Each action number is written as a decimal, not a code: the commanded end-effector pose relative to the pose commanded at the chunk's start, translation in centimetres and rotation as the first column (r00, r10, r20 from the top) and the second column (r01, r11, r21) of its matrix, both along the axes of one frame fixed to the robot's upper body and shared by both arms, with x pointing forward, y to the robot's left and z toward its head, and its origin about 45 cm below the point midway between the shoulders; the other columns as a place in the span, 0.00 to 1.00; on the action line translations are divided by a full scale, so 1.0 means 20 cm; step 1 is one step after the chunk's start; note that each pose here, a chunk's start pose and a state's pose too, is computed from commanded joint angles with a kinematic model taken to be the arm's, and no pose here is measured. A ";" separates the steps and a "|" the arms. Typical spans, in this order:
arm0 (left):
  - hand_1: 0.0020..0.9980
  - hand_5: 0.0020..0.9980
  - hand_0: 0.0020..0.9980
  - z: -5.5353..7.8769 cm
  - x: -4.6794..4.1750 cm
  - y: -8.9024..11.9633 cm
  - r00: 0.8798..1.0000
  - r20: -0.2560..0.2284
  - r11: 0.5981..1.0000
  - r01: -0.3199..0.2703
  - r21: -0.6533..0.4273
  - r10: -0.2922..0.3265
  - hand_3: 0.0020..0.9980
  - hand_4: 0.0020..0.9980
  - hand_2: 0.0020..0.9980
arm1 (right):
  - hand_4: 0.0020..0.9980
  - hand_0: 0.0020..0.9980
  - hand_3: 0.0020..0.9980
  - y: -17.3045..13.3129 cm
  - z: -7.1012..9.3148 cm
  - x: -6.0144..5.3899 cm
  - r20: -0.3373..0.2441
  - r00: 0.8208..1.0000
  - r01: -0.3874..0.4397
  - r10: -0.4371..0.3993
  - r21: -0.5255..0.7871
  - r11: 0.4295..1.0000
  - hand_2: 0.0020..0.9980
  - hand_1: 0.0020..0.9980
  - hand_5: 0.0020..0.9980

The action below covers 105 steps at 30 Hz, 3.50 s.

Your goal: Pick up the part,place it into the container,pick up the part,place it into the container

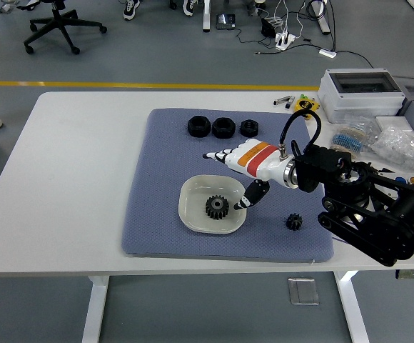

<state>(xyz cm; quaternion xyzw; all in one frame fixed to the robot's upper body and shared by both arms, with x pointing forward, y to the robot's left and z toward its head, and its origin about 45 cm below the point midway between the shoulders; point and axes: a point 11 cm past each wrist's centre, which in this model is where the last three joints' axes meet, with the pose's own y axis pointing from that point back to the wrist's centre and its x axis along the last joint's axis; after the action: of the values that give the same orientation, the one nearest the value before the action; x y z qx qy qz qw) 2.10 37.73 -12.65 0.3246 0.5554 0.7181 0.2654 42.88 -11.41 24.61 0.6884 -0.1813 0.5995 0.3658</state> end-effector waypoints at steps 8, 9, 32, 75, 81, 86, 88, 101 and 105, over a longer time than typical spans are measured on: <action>0.87 0.76 0.89 0.00 0.010 0.00 1.000 0.008 1.000 -0.011 -0.001 0.011 0.66 0.62 0.89 | 1.00 0.58 0.81 -0.26 0.04 -0.06 -0.060 0.998 0.014 -0.012 0.039 0.999 0.75 0.65 0.37; 0.87 0.76 0.89 0.00 0.009 0.00 1.000 0.007 1.000 -0.010 -0.001 0.010 0.66 0.62 0.89 | 1.00 0.58 0.81 -0.28 0.03 -0.07 -0.074 0.997 0.018 -0.015 0.048 0.999 0.75 0.65 0.37; 0.87 0.75 0.89 0.00 0.005 0.00 1.000 -0.002 1.000 -0.007 -0.005 0.007 0.66 0.61 0.89 | 1.00 0.51 0.64 -0.54 -0.23 -0.10 -0.183 0.978 0.098 -0.096 0.003 0.995 0.68 0.61 0.37; 0.87 0.75 0.89 0.00 -0.015 -0.01 1.000 -0.013 1.000 0.001 -0.007 -0.001 0.66 0.61 0.90 | 0.76 0.34 0.48 -0.63 -0.36 -0.08 -0.213 0.964 0.164 -0.161 -0.004 0.986 0.50 0.45 0.27; 0.87 0.75 0.89 0.00 -0.021 0.00 1.000 -0.017 1.000 0.003 -0.007 -0.003 0.66 0.62 0.90 | 0.61 0.33 0.47 -0.64 -0.37 -0.09 -0.214 0.963 0.165 -0.164 -0.015 0.986 0.49 0.43 0.21; 0.87 0.75 0.89 0.00 -0.019 0.00 1.000 -0.016 1.000 0.004 -0.007 -0.004 0.66 0.62 0.90 | 0.59 0.32 0.46 -0.64 -0.36 -0.08 -0.210 0.964 0.166 -0.164 -0.008 0.986 0.48 0.42 0.21; 0.87 0.75 0.89 0.00 -0.016 0.00 1.000 -0.014 1.000 0.005 -0.008 -0.005 0.66 0.62 0.90 | 0.62 0.29 0.46 -0.64 -0.35 -0.08 -0.209 0.964 0.167 -0.164 -0.004 0.986 0.46 0.39 0.18; 0.87 0.75 0.89 0.00 0.000 -0.01 1.000 -0.007 1.000 0.002 -0.010 -0.002 0.66 0.62 0.89 | 0.62 0.27 0.45 -0.55 -0.26 -0.06 -0.174 0.975 0.150 -0.139 0.051 0.987 0.45 0.37 0.20; 0.87 0.75 0.89 0.00 -0.003 -0.01 1.000 -0.008 1.000 0.002 -0.010 -0.002 0.66 0.62 0.89 | 0.62 0.27 0.45 -0.44 -0.20 -0.05 -0.152 0.984 0.110 -0.096 0.086 0.990 0.45 0.37 0.20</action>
<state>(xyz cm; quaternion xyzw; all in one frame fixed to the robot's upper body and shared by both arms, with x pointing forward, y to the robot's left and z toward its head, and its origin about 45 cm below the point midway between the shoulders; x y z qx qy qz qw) 2.03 37.57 -12.69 0.3269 0.5597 0.7137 0.2656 41.79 -20.19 20.65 0.7370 -0.2173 0.5179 0.3760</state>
